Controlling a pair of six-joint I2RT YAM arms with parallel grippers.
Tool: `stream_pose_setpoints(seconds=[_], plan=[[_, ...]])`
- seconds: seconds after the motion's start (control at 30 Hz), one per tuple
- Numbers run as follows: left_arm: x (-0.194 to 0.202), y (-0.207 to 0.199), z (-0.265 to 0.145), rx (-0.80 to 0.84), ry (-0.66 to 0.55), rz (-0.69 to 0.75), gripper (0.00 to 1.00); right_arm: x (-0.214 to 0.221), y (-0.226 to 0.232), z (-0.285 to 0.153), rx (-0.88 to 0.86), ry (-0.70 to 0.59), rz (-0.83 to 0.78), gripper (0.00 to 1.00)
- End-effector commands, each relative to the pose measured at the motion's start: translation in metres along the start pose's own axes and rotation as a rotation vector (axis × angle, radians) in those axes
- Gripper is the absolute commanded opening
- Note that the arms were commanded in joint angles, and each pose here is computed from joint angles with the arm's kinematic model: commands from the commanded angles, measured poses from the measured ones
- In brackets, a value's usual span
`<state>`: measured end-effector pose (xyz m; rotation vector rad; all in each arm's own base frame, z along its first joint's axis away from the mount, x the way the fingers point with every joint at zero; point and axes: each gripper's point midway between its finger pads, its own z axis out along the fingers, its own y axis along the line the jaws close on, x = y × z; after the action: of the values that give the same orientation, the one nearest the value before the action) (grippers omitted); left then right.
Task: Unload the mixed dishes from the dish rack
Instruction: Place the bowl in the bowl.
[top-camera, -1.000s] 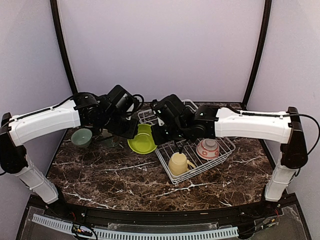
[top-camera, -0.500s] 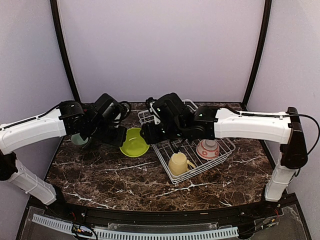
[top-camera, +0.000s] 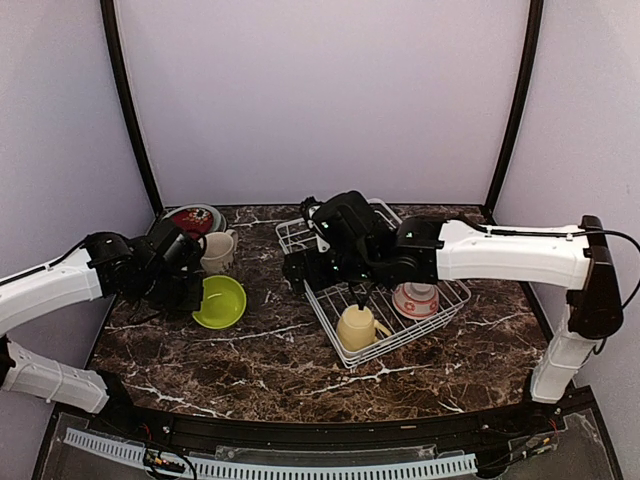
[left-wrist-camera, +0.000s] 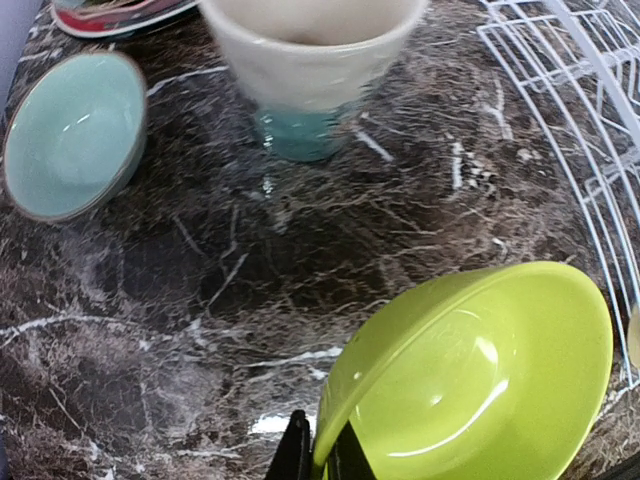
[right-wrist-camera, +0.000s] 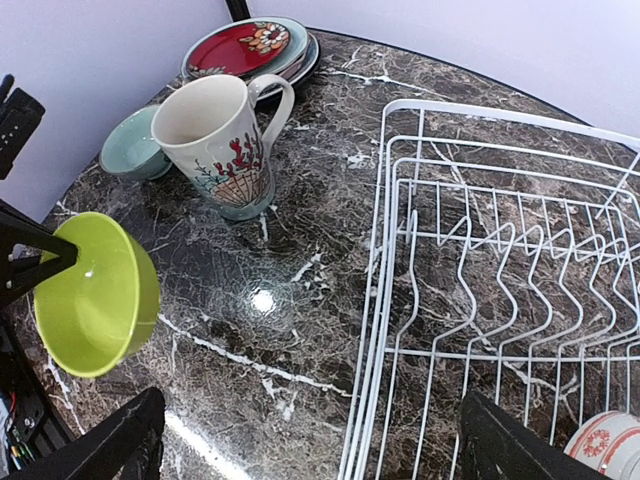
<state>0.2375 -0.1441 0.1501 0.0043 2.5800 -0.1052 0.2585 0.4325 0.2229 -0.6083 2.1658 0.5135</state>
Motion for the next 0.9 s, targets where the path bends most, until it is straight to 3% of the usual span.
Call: stream_pose_setpoints(seconds=[0.0,0.27,0.47,0.6,0.73,0.87], plan=[[0.014,0.032,0.000,-0.049,0.019,-0.124,0.01,-0.009,-0.013,-0.010,0.044,-0.038,0.009,0.99],[0.023,0.083,0.008,-0.116,0.004,-0.335,0.01,-0.009,-0.021,-0.012,0.064,-0.037,0.007,0.99],[-0.019,0.142,-0.001,-0.133,-0.068,-0.501,0.01,-0.011,-0.032,-0.020,0.090,-0.055,0.014,0.99],[-0.058,0.160,0.007,0.014,-0.087,-0.627,0.01,-0.010,-0.036,-0.026,0.093,-0.062,0.025,0.99],[-0.096,0.160,0.033,0.082,-0.016,-0.609,0.01,-0.009,-0.043,-0.032,0.116,-0.072,0.026,0.99],[-0.117,0.177,0.049,0.025,-0.007,-0.590,0.01,-0.009,-0.051,-0.041,0.128,-0.083,0.035,0.99]])
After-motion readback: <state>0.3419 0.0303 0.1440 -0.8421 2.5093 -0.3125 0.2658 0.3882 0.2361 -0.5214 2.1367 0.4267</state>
